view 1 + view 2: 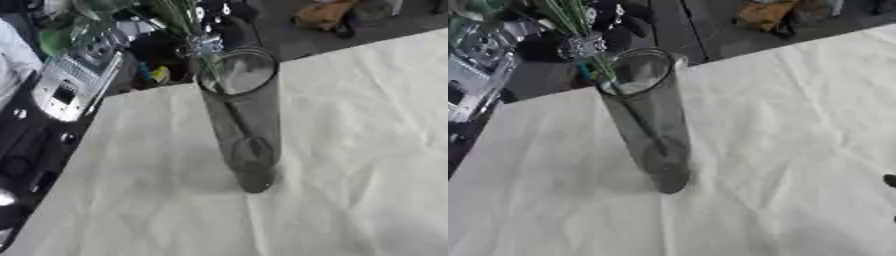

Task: Arrange flowers into the vase.

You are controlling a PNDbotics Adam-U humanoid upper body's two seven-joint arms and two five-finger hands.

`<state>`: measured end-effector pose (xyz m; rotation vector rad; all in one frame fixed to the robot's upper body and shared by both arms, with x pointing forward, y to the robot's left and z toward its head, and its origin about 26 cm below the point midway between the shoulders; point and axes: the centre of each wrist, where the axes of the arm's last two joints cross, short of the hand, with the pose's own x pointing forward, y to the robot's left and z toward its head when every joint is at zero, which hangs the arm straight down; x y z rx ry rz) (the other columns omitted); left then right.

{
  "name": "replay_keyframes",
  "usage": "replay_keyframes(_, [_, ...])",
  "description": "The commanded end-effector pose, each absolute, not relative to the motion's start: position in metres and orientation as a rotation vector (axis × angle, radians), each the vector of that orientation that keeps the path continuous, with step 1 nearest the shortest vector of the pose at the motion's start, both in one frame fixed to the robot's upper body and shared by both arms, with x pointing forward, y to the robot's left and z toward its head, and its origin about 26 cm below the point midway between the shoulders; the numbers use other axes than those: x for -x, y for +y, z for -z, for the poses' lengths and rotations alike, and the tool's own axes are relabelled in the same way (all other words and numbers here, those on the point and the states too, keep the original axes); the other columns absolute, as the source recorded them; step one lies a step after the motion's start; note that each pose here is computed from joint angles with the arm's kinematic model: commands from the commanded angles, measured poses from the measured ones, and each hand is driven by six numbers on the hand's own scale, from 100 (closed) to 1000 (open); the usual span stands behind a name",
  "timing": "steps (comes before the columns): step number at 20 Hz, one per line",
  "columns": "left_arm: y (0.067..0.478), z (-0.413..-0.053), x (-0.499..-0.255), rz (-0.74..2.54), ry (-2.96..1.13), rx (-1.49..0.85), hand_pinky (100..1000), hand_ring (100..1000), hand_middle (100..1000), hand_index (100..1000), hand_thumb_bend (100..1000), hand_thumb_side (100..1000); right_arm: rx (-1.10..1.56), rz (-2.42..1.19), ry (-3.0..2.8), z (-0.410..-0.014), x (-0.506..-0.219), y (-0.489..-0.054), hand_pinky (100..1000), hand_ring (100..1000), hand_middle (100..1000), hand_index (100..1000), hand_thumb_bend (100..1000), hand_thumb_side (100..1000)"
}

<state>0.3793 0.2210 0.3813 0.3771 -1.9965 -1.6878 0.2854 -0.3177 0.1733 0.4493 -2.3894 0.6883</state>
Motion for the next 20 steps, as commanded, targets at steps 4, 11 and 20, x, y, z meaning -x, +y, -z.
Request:
replay_keyframes(4, [0.2268, -0.3994, -0.3724, 1.74, -1.933, -0.476, 860, 912, 944, 1000, 450, 1000, -0.433, -0.727, -2.391, -0.1807, -0.2828, -0.3188, 908, 561, 445, 671, 100, 1000])
replay_keyframes(11, [0.2251, -0.4019, -0.3714, 1.78, -1.873, -0.51, 875, 917, 953, 1000, 451, 1000, -0.441, -0.729, -2.383, -0.1805, -0.283, -0.318, 909, 561, 444, 670, 100, 1000])
replay_keyframes(20, [0.2326, -0.4048, -0.366, 1.811, -1.825, -0.55, 900, 925, 964, 1000, 471, 1000, -0.439, -0.72, -2.38, -0.1803, -0.2824, -0.3193, 908, 561, 444, 670, 100, 1000])
